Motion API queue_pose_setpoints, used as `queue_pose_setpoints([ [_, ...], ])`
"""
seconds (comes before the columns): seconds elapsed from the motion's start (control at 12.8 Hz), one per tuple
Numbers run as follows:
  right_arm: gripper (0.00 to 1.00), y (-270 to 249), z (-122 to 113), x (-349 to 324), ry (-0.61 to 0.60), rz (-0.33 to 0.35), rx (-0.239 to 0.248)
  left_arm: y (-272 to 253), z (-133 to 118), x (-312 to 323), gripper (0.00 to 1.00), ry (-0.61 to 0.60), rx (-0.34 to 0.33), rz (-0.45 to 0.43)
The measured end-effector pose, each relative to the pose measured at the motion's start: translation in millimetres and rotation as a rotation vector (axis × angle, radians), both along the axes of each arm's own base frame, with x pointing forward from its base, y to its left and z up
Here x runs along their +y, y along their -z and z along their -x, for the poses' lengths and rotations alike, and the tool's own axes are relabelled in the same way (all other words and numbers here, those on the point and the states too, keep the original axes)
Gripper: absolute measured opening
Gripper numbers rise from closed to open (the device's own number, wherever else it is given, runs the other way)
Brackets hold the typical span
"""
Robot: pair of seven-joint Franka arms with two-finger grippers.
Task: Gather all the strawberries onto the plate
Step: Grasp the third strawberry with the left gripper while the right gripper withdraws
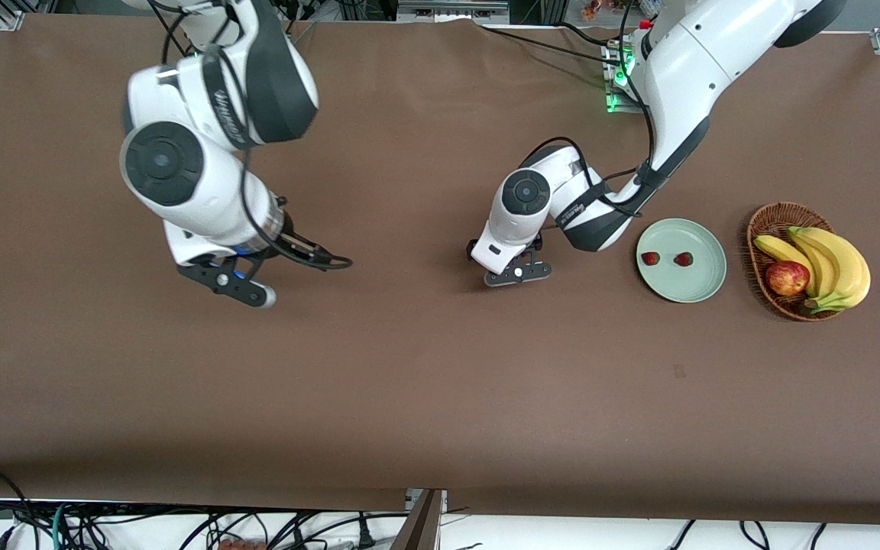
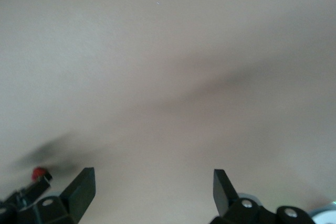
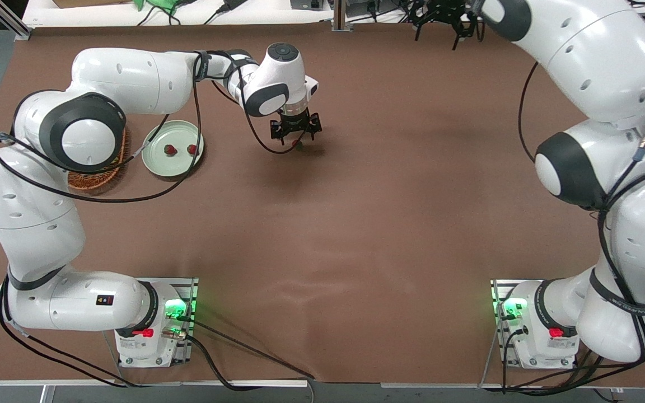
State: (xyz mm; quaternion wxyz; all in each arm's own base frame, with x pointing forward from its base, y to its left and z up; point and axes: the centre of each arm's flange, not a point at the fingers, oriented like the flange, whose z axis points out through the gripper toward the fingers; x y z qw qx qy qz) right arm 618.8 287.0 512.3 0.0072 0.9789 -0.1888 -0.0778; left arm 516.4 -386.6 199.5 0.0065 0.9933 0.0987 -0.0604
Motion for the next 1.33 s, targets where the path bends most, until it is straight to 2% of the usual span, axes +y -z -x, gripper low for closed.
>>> queue_pose_setpoints([
  [0.31,0.99,-28,15,-51,-0.05,-0.066,0.026,15,-4,4,1.0,-0.015,0.005,0.014],
  [0.55,0.99,-48,31,-91,-0.095,-0.081,0.025,28,-3,4,1.0,-0.013,-0.001,0.001],
  [0.63,0.99,-52,37,-103,-0.114,-0.079,0.024,30,-1,2,0.91,-0.013,-0.001,-0.001],
  [0.94,0.99,-51,60,-154,-0.167,-0.054,0.022,27,-2,-2,0.42,-0.045,-0.006,-0.001],
  [1.02,0.99,-54,65,-163,-0.188,-0.054,0.02,26,-2,-3,0.33,-0.049,-0.007,-0.002],
  [1.33,0.99,-67,83,-202,-0.237,-0.059,0.004,21,-11,6,0.33,-0.072,-0.006,-0.02],
])
